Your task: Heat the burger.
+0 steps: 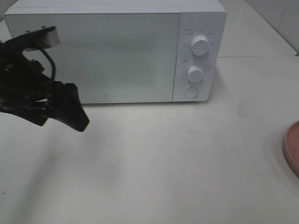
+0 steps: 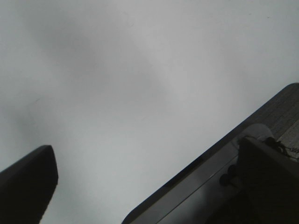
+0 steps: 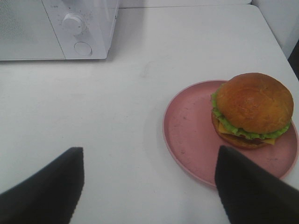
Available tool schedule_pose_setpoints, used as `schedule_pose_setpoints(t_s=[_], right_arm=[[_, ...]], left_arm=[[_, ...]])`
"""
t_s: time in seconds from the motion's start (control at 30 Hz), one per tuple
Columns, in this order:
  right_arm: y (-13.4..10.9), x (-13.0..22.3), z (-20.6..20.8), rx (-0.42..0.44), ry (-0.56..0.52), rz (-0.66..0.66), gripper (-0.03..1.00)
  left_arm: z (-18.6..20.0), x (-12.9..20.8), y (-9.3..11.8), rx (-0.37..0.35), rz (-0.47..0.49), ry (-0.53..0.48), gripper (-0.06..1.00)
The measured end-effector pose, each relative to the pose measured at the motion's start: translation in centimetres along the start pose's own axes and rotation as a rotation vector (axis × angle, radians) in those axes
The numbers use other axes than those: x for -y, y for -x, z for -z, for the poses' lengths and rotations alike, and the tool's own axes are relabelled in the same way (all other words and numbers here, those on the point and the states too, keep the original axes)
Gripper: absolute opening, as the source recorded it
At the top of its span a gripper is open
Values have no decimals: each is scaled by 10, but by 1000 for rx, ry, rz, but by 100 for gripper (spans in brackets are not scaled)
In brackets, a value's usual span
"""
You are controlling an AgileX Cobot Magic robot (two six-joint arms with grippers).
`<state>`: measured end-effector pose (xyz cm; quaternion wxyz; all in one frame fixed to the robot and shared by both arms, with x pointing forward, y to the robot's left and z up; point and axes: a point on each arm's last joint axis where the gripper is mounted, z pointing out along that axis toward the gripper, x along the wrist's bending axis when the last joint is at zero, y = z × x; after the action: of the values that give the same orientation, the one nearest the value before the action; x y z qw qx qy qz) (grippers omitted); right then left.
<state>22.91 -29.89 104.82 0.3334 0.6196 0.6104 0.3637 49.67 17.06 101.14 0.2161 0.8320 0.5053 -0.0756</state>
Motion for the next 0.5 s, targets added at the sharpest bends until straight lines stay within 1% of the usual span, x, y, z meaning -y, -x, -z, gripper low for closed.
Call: schedule_pose_setpoints(t_s=[0.07, 0.1, 0.13, 0.17, 0.2, 0.23, 0.27, 0.33, 0.37, 0.4, 0.43, 0.5], right_arm=[[0, 0, 0, 0, 0, 0, 75], [0, 0, 0, 0, 0, 0, 75], [0, 0, 0, 0, 0, 0, 75], [0, 0, 0, 0, 0, 0, 75], [0, 0, 0, 0, 0, 0, 75], [0, 0, 0, 0, 0, 0, 75], [0, 0, 0, 0, 0, 0, 75], [0, 0, 0, 0, 0, 0, 75], [0, 0, 0, 0, 0, 0, 75], [0, 0, 0, 0, 0, 0, 75], [0, 0, 0, 0, 0, 0, 75], [0, 0, 0, 0, 0, 0, 75]], left_arm=[[19, 10, -11, -40, 30, -27, 99], [19, 10, -11, -40, 30, -27, 99], [31, 16, -19, -64, 61, -32, 99], [31, 16, -19, -64, 61, -32, 99], [38, 19, -22, -75, 79, -32, 99], [51, 25, -26, -93, 118, -25, 99], [51, 25, -26, -93, 118, -25, 99], [71, 36, -32, -130, 174, -9, 99], [71, 36, -32, -130, 174, -9, 99], [83, 43, -38, -155, 223, 16, 99], [83, 43, -38, -155, 223, 16, 99], [99, 52, -42, -188, 277, 57, 99]])
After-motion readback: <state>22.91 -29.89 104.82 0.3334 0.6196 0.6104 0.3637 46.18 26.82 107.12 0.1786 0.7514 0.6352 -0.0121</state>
